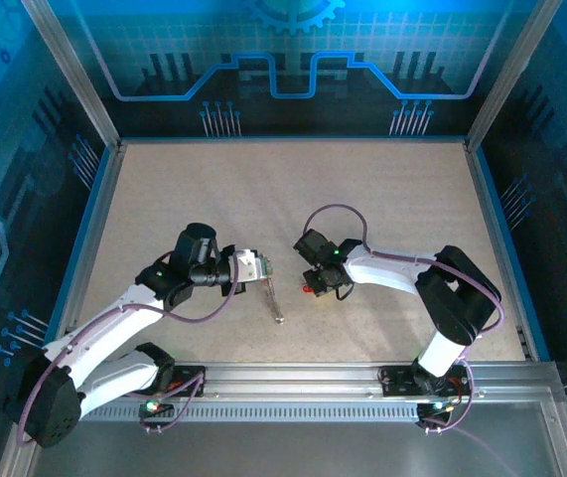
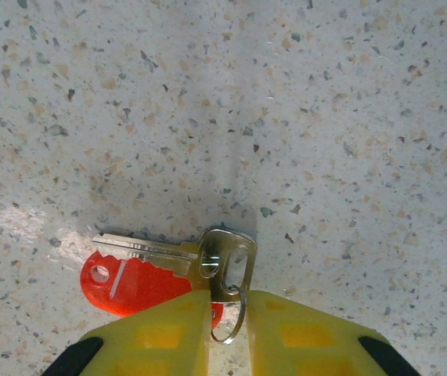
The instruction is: Put the keys on the keyring
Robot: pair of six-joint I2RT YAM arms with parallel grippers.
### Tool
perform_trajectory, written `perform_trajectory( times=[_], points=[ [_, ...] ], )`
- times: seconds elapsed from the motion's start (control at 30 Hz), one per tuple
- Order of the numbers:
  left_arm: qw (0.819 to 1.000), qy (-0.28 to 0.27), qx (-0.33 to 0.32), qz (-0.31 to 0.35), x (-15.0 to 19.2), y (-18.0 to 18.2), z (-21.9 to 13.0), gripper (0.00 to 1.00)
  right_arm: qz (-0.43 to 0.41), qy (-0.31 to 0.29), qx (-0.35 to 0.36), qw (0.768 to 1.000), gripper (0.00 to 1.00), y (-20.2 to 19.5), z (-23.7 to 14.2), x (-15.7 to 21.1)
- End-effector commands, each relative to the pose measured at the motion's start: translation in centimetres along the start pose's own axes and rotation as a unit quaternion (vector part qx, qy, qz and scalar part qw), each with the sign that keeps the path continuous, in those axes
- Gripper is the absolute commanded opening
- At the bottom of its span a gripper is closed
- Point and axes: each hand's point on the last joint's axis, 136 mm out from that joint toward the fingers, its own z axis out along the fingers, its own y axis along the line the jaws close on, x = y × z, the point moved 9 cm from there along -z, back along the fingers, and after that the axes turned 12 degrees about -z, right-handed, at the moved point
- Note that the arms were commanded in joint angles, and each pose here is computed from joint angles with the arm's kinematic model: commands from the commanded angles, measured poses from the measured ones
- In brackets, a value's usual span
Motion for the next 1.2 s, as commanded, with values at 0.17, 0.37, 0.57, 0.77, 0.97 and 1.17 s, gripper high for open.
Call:
perform_trajectory(
  times=[0.17, 0.37, 0.57, 0.77, 0.97, 1.17],
  points=[
    [1.0, -0.022, 0.009, 0.015, -1.5, 0.2, -0.5, 0.0, 0.015, 0.008, -0.018, 1.0, 0.21, 0.0, 0.3, 0.2],
    [1.0, -0.021, 0.01, 0.015, -1.5, 0.3, -0.5, 0.0, 0.012, 0.013, -0.017, 1.0, 0.19, 0.0, 0.4, 0.5],
    [1.0, -0.02, 0.008, 0.016, -1.4, 0.3, -0.5, 0.0, 0.013, 0.019, -0.01, 1.0, 0.21, -0.2, 0.5, 0.9],
    [1.0, -0.022, 0.007, 0.016, -1.5, 0.3, -0.6, 0.0, 0.013, 0.023, -0.011, 1.0, 0.23, -0.1, 0.7, 0.8],
    [1.0, -0.022, 0.006, 0.016, -1.5, 0.3, -0.6, 0.0, 0.013, 0.022, -0.011, 1.0, 0.18, -0.1, 0.7, 0.9],
    [1.0, -0.022, 0.006, 0.016, -1.5, 0.3, -0.6, 0.0, 0.012, 0.007, -0.01, 1.0, 0.06, -0.2, 0.1, 1.1]
  ],
)
